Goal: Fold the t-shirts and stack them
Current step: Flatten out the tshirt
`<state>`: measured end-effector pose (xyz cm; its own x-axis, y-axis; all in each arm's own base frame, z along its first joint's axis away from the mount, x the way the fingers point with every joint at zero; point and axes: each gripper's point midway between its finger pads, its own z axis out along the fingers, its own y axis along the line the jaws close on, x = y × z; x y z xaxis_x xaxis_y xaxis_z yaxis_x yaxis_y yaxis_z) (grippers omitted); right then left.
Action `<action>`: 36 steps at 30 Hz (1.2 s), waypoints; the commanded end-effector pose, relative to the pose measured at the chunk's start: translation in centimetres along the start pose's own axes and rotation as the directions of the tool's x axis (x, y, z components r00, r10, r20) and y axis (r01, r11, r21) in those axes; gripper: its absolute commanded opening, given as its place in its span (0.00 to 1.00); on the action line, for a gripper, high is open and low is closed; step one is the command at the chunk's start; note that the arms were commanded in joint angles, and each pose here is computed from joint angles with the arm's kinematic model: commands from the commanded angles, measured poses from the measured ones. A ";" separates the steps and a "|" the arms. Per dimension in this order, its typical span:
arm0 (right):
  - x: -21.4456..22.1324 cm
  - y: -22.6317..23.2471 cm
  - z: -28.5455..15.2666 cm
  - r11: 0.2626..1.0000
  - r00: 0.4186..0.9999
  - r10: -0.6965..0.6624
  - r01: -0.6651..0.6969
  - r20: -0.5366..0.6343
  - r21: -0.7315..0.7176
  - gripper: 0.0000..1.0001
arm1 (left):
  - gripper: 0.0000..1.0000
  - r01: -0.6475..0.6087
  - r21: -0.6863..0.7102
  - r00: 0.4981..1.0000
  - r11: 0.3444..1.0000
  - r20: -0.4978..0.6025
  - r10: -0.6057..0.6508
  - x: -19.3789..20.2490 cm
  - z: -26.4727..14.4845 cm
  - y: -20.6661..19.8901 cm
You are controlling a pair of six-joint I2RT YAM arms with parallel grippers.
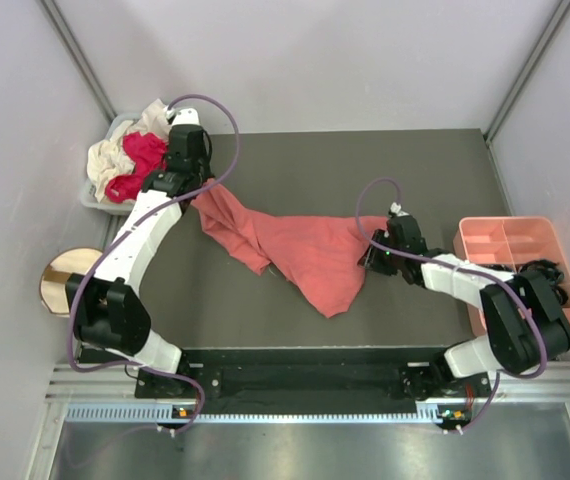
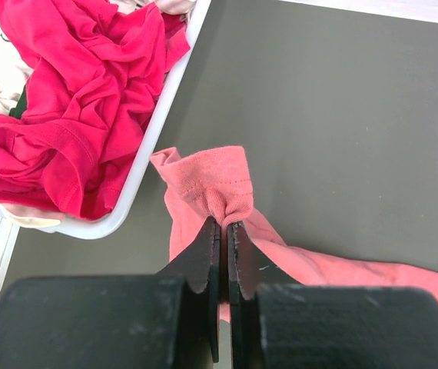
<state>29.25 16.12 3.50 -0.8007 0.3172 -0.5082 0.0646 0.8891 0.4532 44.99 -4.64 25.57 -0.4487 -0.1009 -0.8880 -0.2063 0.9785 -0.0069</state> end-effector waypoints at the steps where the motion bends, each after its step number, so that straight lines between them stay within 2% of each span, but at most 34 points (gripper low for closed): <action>1: -2.4 3.0 0.4 0.995 0.998 -0.006 0.011 0.059 -0.096 0.20 | 0.00 0.044 0.012 0.995 0.999 0.093 -0.045 -2.6 -1.3 0.3; 3: -2.5 3.0 0.3 0.995 0.998 -0.007 0.013 0.064 -0.097 0.00 | 0.00 0.044 0.009 0.995 0.999 0.092 -0.044 -2.5 -1.3 0.3; 6: -3.0 3.2 -0.3 0.995 0.997 -0.021 0.028 0.075 -0.093 0.00 | 0.00 0.042 0.005 0.995 0.999 0.089 -0.043 -2.4 -1.2 0.4; 8: -4.9 3.9 -2.0 0.995 0.990 -0.031 0.043 0.139 -0.085 0.00 | 0.00 0.041 0.001 0.995 0.999 0.088 -0.041 -2.4 -1.3 0.5; 9: -4.7 3.3 -2.8 0.997 0.991 -0.055 0.061 0.119 -0.049 0.00 | 0.00 0.040 0.000 0.995 0.999 0.090 -0.040 -2.5 -1.4 0.5; 10: -7.1 4.4 -4.9 0.996 0.977 -0.064 0.077 0.201 -0.055 0.00 | 0.00 0.040 0.001 0.995 0.999 0.094 -0.040 -2.8 -1.7 0.6; 15: -12.9 5.6 -13.1 0.989 0.912 -0.145 0.141 0.384 0.040 0.00 | 0.00 0.028 0.011 0.991 1.000 0.129 -0.029 -5.2 -4.0 1.0; 22: -19.4 8.9 -25.3 0.982 0.783 -0.181 0.181 0.595 0.061 0.00 | 0.00 0.029 0.083 0.961 0.996 0.271 -0.050 -12.3 -11.1 1.8; 28: -21.5 8.5 -32.3 0.980 0.682 -0.198 0.159 0.704 0.122 0.00 | 0.00 0.033 0.095 0.919 0.995 0.389 -0.068 -16.0 -17.4 3.8; 36: -22.1 6.0 -36.7 0.967 0.606 -0.245 0.092 0.757 0.238 0.00 | 0.00 0.037 0.034 0.899 0.999 0.435 -0.048 -16.7 -20.5 6.2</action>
<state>27.20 5.23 41.83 -0.1362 0.2604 -0.9558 0.0418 0.9655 0.2571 33.93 -1.65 49.27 -0.0165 -0.0926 -0.9956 -0.1520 0.9844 -0.0890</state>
